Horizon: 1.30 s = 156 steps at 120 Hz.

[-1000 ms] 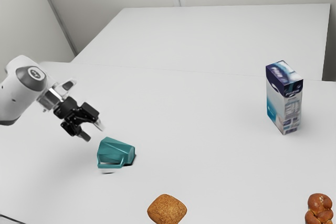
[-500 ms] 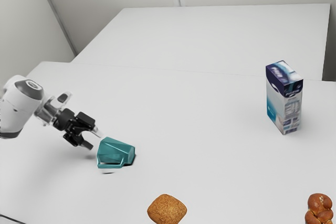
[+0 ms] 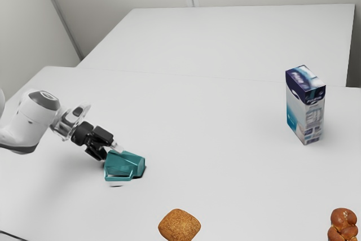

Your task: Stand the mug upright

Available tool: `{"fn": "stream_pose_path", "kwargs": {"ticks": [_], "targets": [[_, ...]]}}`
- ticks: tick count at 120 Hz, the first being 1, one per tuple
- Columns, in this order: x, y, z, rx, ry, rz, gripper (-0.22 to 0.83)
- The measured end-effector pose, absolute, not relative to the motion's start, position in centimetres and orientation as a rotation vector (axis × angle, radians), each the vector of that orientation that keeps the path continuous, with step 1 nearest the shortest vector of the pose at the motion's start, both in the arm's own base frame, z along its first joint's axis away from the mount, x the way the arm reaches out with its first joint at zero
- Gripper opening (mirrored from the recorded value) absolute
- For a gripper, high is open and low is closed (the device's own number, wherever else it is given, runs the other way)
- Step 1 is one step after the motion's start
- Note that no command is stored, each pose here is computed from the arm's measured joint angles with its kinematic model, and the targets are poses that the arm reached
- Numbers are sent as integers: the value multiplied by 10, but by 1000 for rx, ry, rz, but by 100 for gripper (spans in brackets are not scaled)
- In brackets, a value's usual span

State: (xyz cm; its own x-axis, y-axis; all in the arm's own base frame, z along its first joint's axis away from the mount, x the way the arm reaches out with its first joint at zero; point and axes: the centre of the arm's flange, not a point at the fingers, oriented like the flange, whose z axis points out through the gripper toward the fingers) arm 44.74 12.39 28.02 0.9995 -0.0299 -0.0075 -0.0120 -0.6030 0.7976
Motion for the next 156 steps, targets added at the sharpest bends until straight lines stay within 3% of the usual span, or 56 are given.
{"fn": "stream_pose_path", "kwargs": {"ticks": [32,68,116,156], "targets": [[443,120,282,2167,-89,-23,20],[442,116,285,2144,-141,-7,-8],[445,114,295,2151,-204,39,-15],[462,75,350,2351,-422,106,-14]]}}
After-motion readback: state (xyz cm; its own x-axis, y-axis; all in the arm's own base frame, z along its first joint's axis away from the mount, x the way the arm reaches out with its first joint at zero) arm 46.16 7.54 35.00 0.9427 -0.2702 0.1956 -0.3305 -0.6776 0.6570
